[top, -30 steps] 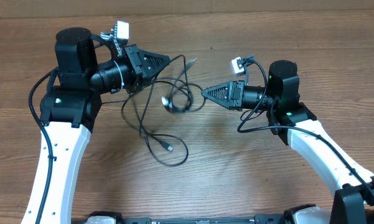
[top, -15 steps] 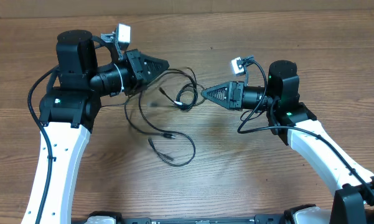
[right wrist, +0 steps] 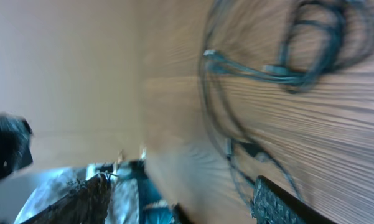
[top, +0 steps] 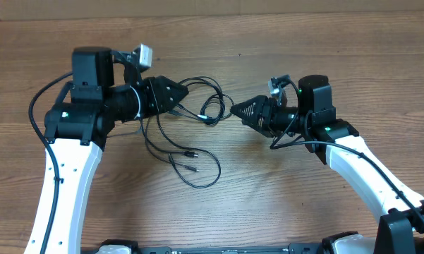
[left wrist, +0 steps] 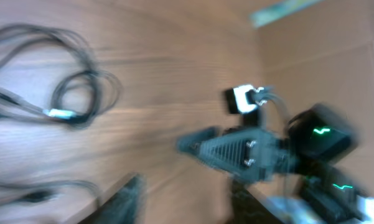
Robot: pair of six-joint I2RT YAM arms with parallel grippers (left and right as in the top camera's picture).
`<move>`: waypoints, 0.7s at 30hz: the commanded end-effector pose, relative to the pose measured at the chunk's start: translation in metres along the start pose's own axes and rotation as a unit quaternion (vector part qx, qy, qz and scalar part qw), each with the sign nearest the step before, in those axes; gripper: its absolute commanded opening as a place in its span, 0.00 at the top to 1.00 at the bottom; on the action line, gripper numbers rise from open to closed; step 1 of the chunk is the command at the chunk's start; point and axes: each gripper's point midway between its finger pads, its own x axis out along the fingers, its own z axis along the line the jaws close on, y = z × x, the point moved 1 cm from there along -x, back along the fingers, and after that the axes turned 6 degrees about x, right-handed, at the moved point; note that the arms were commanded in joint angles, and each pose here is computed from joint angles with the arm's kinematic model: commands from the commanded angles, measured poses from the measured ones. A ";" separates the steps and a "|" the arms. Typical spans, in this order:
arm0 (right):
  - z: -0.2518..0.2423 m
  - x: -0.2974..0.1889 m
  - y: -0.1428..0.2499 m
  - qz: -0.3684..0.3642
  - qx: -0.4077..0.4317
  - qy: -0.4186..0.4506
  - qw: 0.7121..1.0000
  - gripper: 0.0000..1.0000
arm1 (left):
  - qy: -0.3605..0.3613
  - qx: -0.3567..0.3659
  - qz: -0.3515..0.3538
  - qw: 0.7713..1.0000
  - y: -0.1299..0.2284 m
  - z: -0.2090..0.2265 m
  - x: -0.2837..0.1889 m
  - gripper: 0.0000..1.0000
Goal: Untangle cables
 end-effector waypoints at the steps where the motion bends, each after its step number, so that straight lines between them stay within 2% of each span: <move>1: -0.019 -0.004 -0.016 -0.058 0.009 0.063 0.996 0.29 | -0.099 0.130 0.020 0.986 0.007 0.025 0.005 0.32; 5: -0.055 -0.012 -0.016 -0.088 0.051 0.149 0.984 0.29 | -0.137 0.152 0.071 0.976 0.023 0.038 0.030 0.15; 8: -0.071 -0.018 -0.014 -0.097 0.069 0.189 0.975 0.29 | -0.156 0.157 0.099 0.970 0.031 0.047 0.050 0.08; 14: -0.088 -0.025 -0.007 -0.099 0.089 0.232 0.964 0.28 | -0.228 0.113 0.162 0.953 0.053 0.086 0.100 0.07; 16: -0.088 -0.025 -0.008 -0.099 0.088 0.232 0.964 0.28 | -0.249 0.113 0.179 0.945 0.060 0.101 0.119 0.02; 21: -0.088 -0.025 -0.008 -0.099 0.088 0.231 0.964 0.27 | -0.301 0.058 0.160 0.938 0.060 0.125 0.145 0.00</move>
